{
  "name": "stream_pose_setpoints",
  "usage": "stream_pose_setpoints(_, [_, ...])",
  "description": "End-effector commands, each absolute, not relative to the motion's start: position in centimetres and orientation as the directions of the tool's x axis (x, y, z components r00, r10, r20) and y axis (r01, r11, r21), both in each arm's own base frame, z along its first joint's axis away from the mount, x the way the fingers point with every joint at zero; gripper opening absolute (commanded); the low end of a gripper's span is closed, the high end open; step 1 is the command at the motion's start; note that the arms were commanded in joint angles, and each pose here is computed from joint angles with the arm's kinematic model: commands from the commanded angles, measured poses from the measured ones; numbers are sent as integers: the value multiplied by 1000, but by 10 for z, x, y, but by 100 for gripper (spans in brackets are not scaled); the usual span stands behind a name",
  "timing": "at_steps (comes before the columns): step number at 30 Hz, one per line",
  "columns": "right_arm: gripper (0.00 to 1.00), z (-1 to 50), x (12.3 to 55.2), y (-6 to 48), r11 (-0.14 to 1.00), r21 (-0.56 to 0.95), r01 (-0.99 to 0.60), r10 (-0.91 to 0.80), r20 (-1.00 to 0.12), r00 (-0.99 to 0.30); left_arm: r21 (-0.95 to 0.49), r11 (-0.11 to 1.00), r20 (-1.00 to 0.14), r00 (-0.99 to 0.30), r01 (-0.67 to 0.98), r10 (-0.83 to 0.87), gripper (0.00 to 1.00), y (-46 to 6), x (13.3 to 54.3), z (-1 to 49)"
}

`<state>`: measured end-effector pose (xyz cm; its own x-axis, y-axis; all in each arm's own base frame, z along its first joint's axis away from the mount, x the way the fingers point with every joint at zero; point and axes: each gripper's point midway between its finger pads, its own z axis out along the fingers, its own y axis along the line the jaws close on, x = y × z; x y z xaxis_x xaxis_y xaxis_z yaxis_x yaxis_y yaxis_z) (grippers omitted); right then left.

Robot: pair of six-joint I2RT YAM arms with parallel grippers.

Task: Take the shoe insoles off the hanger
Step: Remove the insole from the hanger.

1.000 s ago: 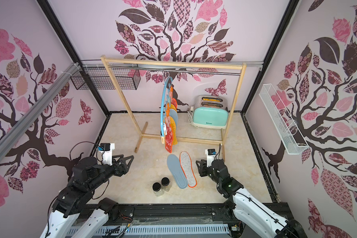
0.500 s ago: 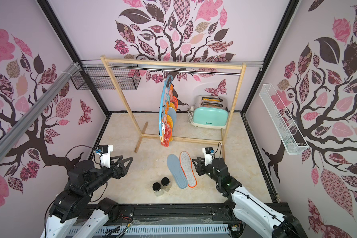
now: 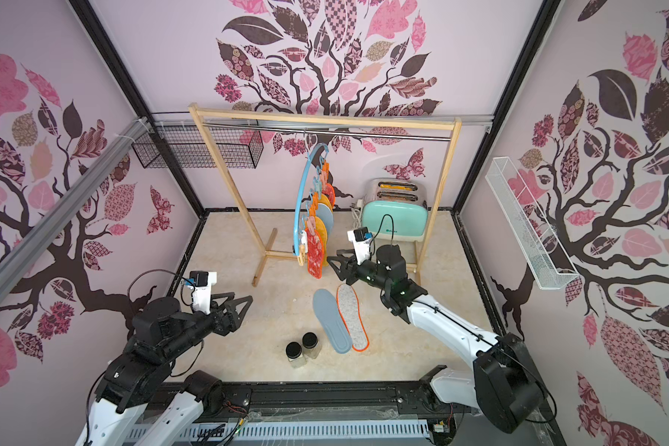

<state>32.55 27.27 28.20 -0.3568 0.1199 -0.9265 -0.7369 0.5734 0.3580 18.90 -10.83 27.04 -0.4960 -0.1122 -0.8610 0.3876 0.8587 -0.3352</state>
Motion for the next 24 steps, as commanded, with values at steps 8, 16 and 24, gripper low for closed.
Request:
stream_pose_setpoints(8, [52, 305, 360, 311, 488, 298, -820, 74, -951, -301, -329, 850, -864, -495, 412, -95, 72, -113, 190, 269])
stream_pose_setpoints(16, [47, 294, 377, 330, 445, 326, -834, 60, -940, -335, -330, 850, -859, -504, 410, -91, 72, -114, 191, 267])
stream_pose_setpoints(24, [39, 270, 381, 341, 407, 385, -828, 62, -916, -396, -333, 848, -855, -511, 412, -87, 71, -115, 191, 265])
